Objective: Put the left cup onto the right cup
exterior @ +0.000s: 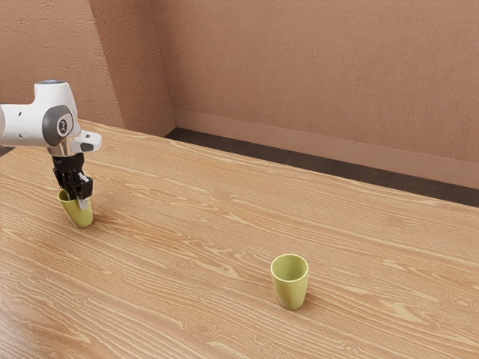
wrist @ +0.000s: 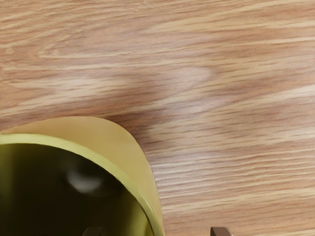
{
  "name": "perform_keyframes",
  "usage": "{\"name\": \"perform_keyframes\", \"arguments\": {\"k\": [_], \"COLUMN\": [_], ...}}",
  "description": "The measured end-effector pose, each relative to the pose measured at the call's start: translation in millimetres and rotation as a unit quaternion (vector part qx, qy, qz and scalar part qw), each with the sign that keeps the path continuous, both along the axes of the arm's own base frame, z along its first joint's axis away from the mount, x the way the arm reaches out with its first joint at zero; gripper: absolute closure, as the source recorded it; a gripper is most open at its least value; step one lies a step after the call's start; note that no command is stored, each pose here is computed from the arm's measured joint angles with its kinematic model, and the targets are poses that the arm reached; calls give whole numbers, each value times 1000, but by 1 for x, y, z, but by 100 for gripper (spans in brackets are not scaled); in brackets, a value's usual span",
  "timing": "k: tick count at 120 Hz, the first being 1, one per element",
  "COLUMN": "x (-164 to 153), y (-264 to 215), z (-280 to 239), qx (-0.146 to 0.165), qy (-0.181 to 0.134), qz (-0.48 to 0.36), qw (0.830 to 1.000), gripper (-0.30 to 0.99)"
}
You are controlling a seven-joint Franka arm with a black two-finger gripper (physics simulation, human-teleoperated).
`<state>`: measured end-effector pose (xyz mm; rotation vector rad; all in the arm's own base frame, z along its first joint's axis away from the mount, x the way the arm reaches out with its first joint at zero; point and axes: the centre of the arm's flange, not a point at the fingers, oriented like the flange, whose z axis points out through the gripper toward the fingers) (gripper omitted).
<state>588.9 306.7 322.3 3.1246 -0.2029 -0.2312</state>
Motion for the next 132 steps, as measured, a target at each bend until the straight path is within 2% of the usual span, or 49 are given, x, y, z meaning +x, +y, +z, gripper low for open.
{"name": "perform_keyframes", "arguments": {"k": [83,132], "x": [-1,3], "y": [2,3], "z": [3,4], "qx": [2,8], "qy": [-3,-16], "qz": [1,-1], "qw": [1000,1000], "gripper": [55,61]}}
